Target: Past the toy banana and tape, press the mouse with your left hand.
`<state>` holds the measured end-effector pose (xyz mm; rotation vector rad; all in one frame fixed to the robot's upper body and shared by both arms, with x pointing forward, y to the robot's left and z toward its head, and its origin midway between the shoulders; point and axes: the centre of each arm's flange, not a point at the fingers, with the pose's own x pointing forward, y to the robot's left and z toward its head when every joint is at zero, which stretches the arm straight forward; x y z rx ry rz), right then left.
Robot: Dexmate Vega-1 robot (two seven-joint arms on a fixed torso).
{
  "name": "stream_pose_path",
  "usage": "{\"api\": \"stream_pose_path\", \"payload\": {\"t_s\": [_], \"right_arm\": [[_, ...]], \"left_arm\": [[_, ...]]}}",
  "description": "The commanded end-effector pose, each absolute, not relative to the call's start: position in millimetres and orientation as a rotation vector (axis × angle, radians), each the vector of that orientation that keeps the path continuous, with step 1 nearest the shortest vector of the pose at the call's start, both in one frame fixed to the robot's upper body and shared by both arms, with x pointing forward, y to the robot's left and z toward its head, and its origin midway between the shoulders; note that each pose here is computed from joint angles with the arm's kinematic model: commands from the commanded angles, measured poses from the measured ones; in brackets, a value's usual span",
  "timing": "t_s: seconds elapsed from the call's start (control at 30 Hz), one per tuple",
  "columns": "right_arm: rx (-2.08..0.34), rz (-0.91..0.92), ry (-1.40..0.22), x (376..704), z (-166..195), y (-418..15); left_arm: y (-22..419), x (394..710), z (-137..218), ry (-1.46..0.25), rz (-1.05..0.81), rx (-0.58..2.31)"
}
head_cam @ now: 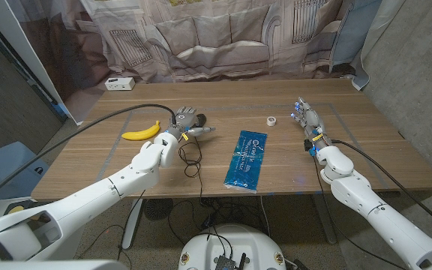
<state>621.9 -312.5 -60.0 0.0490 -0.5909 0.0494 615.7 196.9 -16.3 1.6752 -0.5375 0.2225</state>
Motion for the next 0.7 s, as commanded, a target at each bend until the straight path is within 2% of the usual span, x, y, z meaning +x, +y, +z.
{"api": "stream_pose_path", "payload": {"t_s": [0.03,0.7], "right_arm": [[0.057,0.045,-0.587,622.8,-61.5,-313.3],[0.057,0.038,-0.578,622.4,-64.1,-313.8]], "left_arm": [[197.7,617.6,-19.4,-0.531,0.222,1.667],[198.0,620.8,-23.7,-0.509,0.211,1.664]]}}
